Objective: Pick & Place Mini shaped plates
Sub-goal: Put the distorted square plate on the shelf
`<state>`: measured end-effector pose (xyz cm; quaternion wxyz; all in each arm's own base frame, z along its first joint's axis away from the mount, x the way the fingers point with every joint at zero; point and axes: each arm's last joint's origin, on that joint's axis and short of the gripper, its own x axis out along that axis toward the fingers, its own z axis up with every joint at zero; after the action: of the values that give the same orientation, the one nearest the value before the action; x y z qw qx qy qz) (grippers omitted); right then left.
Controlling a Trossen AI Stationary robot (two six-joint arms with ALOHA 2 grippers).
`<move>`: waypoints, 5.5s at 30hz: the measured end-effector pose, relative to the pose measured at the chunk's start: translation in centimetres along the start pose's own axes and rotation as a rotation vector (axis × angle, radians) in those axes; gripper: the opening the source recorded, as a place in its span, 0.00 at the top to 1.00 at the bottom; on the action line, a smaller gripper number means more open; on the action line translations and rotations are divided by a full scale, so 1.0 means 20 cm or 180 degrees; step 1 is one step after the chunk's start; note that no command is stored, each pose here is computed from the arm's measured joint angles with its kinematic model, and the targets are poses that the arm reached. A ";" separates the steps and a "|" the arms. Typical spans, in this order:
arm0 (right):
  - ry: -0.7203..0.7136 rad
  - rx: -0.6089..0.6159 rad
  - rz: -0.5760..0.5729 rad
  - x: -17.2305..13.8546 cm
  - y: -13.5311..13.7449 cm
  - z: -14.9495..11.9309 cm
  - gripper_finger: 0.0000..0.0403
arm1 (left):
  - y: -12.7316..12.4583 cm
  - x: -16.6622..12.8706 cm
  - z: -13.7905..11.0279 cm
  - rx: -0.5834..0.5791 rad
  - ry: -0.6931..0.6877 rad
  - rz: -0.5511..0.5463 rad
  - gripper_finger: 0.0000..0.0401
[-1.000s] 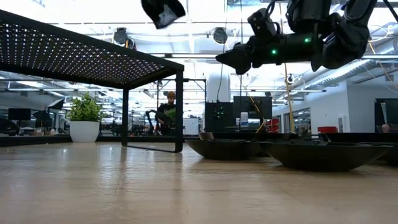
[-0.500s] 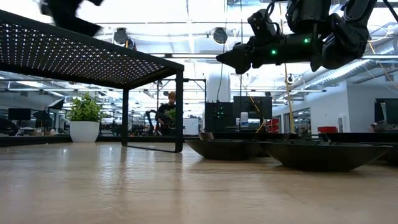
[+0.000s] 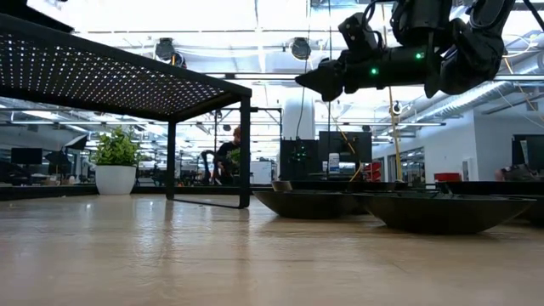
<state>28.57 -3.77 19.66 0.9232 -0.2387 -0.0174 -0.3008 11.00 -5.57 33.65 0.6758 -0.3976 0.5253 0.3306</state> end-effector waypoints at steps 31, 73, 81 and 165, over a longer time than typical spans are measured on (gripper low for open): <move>-0.0002 0.0047 0.0013 0.00 0.00 0.00 0.44 | 0.09 0.11 -0.07 -0.0257 0.0426 0.0216 0.40; 0.3177 0.1055 0.0518 -0.25 -0.27 -0.28 0.44 | -0.20 -0.13 0.22 0.1002 -0.3292 0.0169 0.41; 0.3277 0.1067 0.0620 -0.25 -0.25 -0.31 0.44 | -0.22 -0.10 0.25 0.0985 -0.3234 0.0277 0.40; -0.0426 -0.0181 -0.0218 -0.28 -0.15 0.01 1.00 | -1.01 0.37 0.81 0.2385 -0.3673 0.0491 0.40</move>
<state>22.35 -2.79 20.07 0.9020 -0.2837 -0.0786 -0.3158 37.49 -0.48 32.41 0.9135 0.1406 0.1873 0.3326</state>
